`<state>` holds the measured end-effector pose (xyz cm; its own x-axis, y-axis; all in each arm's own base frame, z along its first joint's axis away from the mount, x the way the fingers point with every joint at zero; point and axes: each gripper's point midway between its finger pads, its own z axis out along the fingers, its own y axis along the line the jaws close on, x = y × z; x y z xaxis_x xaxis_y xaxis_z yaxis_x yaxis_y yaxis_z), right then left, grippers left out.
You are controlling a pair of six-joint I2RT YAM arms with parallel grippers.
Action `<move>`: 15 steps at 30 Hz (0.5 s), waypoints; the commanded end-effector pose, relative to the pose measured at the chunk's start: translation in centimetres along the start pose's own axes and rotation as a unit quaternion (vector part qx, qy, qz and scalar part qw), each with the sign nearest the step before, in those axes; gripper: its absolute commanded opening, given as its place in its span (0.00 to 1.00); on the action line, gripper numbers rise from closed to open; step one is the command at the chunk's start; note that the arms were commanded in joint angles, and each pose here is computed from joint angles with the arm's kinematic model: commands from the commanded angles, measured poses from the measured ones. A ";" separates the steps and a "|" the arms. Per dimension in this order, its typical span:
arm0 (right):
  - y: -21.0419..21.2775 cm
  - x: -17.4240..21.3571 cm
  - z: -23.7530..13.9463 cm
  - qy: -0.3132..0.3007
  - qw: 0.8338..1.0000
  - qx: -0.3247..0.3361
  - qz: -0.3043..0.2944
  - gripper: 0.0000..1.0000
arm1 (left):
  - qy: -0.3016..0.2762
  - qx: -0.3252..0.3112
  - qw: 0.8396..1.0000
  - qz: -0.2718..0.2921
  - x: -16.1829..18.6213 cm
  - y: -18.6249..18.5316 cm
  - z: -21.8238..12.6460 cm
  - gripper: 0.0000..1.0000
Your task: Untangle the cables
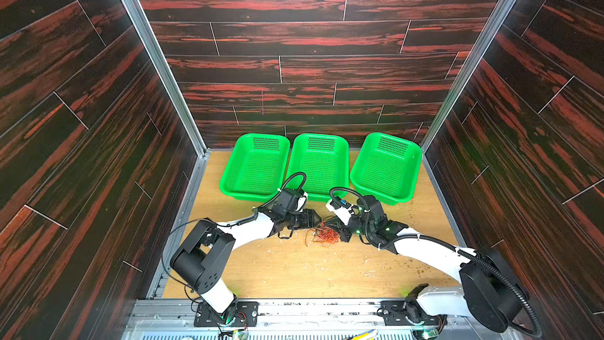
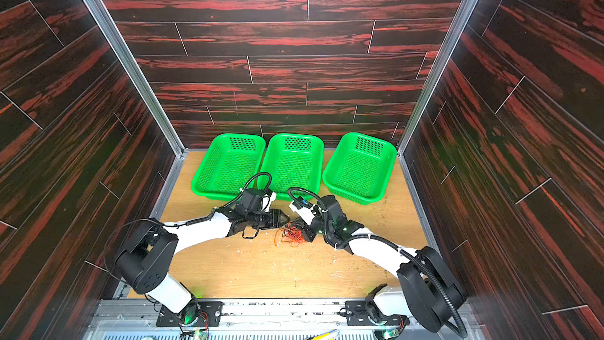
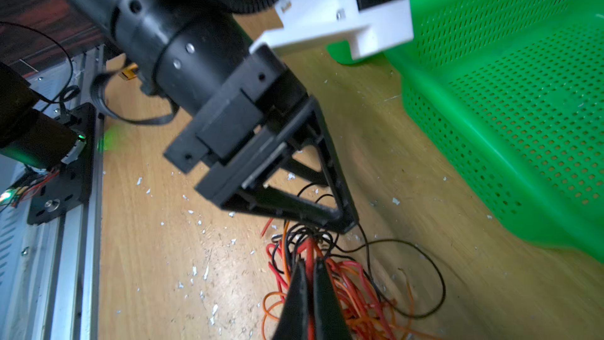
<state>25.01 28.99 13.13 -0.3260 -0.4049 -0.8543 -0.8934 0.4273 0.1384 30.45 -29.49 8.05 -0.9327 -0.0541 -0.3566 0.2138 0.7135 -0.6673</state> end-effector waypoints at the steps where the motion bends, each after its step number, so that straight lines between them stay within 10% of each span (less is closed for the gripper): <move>1: 0.1 -1.0 0.5 -0.014 1.000 -0.006 -0.008 0.00 | 0.004 0.017 1.000 -0.010 -0.2 -0.8 0.6 0.56; 15: -1.0 -0.3 0.0 -0.014 0.999 0.034 0.001 0.00 | -0.027 0.012 1.000 -0.010 -1.1 -1.0 -0.4 0.00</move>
<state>26.10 28.83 13.20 -0.3249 -0.3890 -0.8620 -0.8723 0.4755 0.1142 30.71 -30.02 7.66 -0.9408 -0.0860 -0.3278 0.1775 0.6988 -0.6929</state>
